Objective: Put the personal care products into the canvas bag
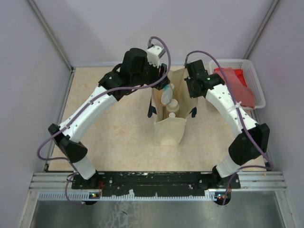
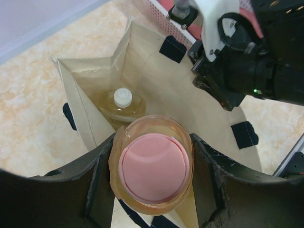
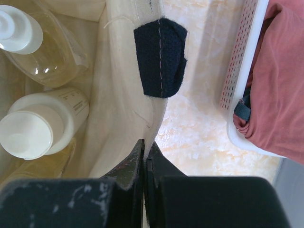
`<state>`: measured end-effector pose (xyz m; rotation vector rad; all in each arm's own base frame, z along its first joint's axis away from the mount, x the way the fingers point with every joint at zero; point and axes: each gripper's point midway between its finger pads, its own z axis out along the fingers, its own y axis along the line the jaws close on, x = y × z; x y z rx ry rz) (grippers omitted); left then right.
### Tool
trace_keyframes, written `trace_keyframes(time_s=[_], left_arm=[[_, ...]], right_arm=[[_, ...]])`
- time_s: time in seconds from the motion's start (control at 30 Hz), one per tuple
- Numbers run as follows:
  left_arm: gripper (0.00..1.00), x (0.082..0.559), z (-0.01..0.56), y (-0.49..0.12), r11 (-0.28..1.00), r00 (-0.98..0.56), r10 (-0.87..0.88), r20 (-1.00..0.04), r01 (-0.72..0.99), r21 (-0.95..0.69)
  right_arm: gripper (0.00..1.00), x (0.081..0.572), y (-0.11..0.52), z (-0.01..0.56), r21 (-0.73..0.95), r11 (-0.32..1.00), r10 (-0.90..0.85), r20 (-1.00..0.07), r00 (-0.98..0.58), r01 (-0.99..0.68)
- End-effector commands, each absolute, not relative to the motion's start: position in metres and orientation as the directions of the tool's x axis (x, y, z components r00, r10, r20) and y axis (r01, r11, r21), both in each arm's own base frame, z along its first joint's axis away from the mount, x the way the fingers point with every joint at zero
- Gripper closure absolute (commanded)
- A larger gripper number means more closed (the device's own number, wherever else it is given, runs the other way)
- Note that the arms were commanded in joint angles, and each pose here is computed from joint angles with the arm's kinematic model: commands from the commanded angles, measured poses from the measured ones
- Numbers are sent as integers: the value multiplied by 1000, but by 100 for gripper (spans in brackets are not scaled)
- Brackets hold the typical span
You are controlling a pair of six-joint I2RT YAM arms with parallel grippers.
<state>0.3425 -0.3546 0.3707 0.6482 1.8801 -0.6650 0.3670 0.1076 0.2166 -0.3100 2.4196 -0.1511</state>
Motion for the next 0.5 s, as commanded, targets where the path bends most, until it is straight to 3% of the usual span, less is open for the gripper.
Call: trace_keyframes(time_s=[0.0, 0.47], left_arm=[[100, 352, 419, -364, 683, -233, 2, -972, 711, -169], [100, 382, 345, -343, 824, -318, 112, -941, 559, -91]], right_arm=[[100, 370, 104, 233, -190, 969, -245, -663, -707, -157], [100, 369, 94, 235, -228, 966, -245, -656, -714, -123]])
